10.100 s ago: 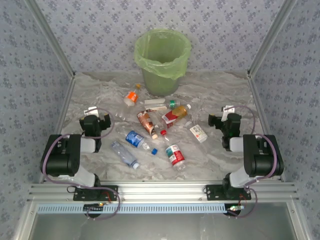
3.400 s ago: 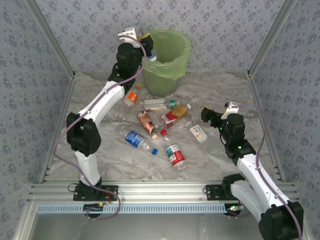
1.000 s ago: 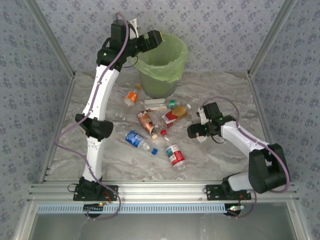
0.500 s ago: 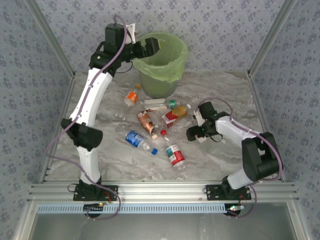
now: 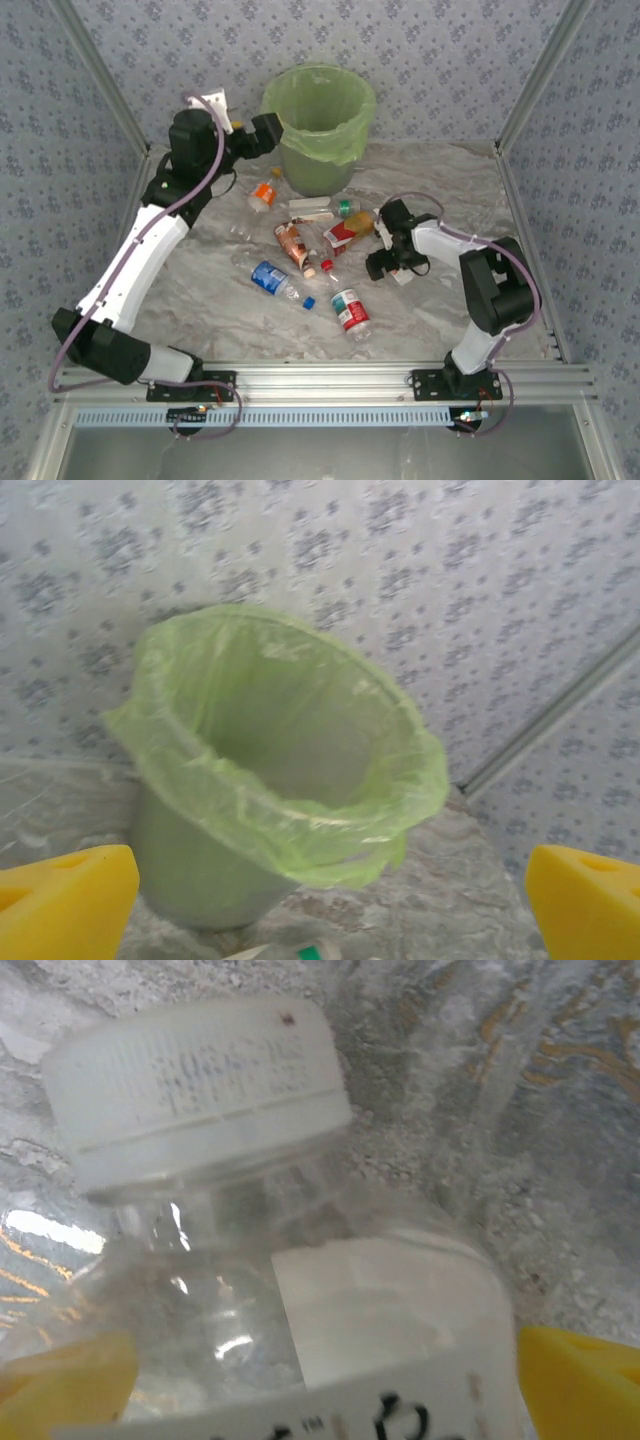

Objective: Put the plastic bottles in the bin

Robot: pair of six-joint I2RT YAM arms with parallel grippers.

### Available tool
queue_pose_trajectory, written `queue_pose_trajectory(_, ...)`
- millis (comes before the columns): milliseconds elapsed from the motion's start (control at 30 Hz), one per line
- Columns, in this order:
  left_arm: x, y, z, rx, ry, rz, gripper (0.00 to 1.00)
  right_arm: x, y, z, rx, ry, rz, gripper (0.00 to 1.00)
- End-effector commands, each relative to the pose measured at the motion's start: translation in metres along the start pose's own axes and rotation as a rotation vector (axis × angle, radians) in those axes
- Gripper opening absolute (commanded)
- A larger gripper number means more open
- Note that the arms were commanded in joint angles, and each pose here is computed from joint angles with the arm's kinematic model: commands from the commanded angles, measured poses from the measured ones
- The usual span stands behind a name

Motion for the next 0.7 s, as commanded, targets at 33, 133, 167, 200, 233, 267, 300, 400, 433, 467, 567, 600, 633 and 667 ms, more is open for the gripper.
queue_pose_trajectory(33,0.005,0.017,0.015,0.058,-0.172,0.093,0.99,0.002,0.003,-0.005,-0.013,0.057,-0.001,0.98)
queue_pose_trajectory(133,-0.011,0.037,0.023,0.128,-0.179,0.138,0.99,0.004,0.002,-0.009,-0.04,0.063,-0.014,0.97)
queue_pose_trajectory(167,-0.017,0.045,0.025,0.153,-0.18,0.152,0.99,0.004,0.002,-0.01,-0.043,0.064,-0.017,0.97)
queue_pose_trajectory(200,-0.023,0.051,0.027,0.175,-0.181,0.163,0.99,0.005,0.002,-0.011,-0.048,0.062,-0.018,0.96)
queue_pose_trajectory(233,-0.03,0.059,0.029,0.205,-0.181,0.172,0.99,0.006,0.002,-0.012,-0.055,0.063,-0.02,0.96)
queue_pose_trajectory(267,-0.036,0.068,0.031,0.235,-0.179,0.18,0.99,0.007,0.001,-0.012,-0.065,0.064,-0.022,0.95)
queue_pose_trajectory(300,-0.041,0.074,0.034,0.26,-0.175,0.185,0.99,0.008,0.001,-0.013,-0.078,0.065,-0.021,0.94)
queue_pose_trajectory(400,-0.057,0.099,0.041,0.356,-0.144,0.217,0.99,0.01,0.002,-0.014,-0.09,0.065,-0.018,0.9)
queue_pose_trajectory(433,-0.061,0.106,0.042,0.376,-0.135,0.228,0.99,0.011,0.003,-0.014,-0.086,0.062,-0.019,0.89)
queue_pose_trajectory(467,-0.066,0.112,0.044,0.397,-0.123,0.237,0.99,0.011,0.003,-0.015,-0.084,0.06,-0.022,0.89)
queue_pose_trajectory(567,-0.077,0.127,0.048,0.442,-0.088,0.252,0.99,0.009,0.003,-0.013,-0.084,0.057,-0.03,0.84)
queue_pose_trajectory(600,-0.08,0.13,0.049,0.455,-0.078,0.253,0.99,0.009,0.004,-0.013,-0.08,0.056,-0.031,0.83)
queue_pose_trajectory(633,-0.084,0.133,0.05,0.467,-0.068,0.256,0.99,0.008,0.005,-0.012,-0.074,0.055,-0.028,0.83)
queue_pose_trajectory(667,-0.087,0.136,0.051,0.475,-0.065,0.262,0.99,0.013,0.004,-0.011,-0.076,0.025,-0.032,0.83)
Point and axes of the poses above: each hand's point on the last joint's axis, 136 mm out from that joint toward the fingers, its own z axis back along the fingers, its own y axis along the line the jaws close on, x = y × z, the point moved 8 cm from there along z, back along the fingers, and after that the axes turned 9 degrees about z, right-handed, at the moved point
